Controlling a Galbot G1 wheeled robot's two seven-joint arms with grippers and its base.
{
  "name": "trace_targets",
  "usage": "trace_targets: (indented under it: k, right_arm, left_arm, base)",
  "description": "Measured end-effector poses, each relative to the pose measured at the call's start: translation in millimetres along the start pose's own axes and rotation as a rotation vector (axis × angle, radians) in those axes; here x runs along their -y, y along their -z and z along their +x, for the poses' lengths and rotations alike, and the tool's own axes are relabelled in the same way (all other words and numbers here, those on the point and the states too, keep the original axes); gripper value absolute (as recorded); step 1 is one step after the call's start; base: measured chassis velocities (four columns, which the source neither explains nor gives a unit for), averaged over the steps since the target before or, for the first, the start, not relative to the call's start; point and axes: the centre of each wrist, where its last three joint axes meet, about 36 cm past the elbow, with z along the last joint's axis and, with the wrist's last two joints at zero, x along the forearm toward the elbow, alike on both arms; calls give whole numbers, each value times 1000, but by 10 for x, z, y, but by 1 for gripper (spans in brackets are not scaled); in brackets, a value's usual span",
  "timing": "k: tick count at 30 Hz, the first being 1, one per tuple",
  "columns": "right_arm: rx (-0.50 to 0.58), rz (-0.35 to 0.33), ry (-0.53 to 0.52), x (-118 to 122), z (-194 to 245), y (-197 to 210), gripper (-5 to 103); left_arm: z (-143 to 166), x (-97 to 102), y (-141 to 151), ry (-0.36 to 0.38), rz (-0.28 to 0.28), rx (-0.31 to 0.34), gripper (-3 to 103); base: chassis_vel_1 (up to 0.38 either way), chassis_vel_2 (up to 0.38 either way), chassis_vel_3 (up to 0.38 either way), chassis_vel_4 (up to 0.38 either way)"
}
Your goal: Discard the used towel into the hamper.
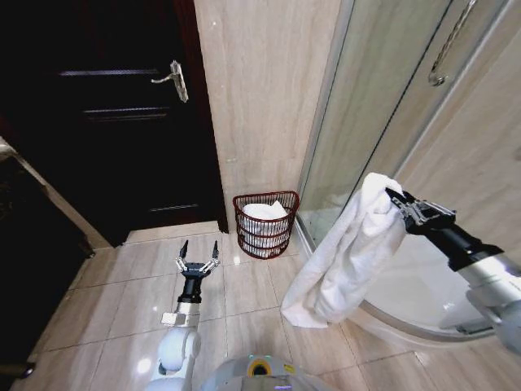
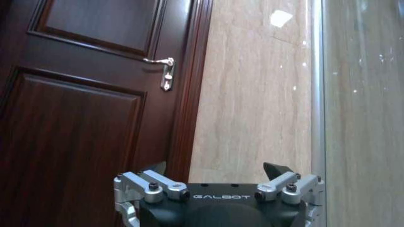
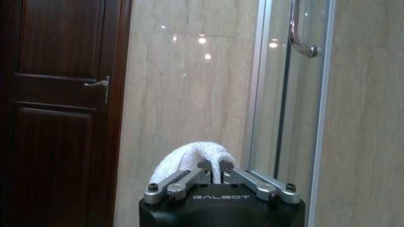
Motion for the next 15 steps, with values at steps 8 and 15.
trace_targets:
  k: [8,15]
  right_arm:
    - [-11,3,8,-16,-6,-31,5]
    - [-20,15,-2,-21,4,-52,5]
  left_arm:
    - [-27,-6,5,-5,-1,2,100]
    - [-29,-4,5,-10,-1,2,100]
  base:
    - [0,0,0,0]
    - [0,0,0,0]
